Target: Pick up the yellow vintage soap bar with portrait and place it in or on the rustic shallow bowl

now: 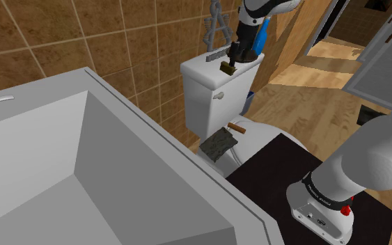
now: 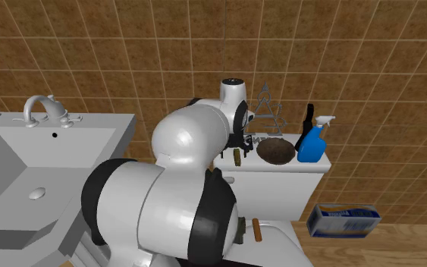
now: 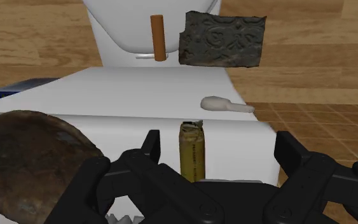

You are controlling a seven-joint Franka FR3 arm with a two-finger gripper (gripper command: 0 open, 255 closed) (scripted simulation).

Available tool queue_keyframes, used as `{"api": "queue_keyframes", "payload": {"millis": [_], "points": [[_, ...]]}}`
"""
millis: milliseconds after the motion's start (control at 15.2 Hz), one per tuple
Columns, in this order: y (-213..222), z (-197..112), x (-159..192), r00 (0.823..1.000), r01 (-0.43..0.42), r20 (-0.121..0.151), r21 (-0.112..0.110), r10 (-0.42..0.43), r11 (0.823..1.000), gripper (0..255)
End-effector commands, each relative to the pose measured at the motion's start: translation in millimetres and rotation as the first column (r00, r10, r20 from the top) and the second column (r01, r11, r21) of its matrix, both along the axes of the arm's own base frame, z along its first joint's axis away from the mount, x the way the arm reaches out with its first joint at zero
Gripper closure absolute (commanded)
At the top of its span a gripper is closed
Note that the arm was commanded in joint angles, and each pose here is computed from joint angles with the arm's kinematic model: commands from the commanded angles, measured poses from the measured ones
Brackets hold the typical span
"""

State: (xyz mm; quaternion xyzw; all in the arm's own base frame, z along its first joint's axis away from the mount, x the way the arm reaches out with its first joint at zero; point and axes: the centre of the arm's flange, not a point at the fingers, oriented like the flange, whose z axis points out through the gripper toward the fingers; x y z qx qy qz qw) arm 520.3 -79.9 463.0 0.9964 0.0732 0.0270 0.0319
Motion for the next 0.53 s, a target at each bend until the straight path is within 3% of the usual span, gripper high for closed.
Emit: {"api": "queue_keyframes", "payload": {"millis": [0,132,462], "points": [[-9,-13,22,1.000,-0.024,0.003,0.000,0.024,1.000,0],[-15,-24,41,0.999,-0.043,0.006,0.001,0.043,0.999,0],[-16,-50,43,0.999,-0.043,0.006,0.001,0.043,0.999,0]]}}
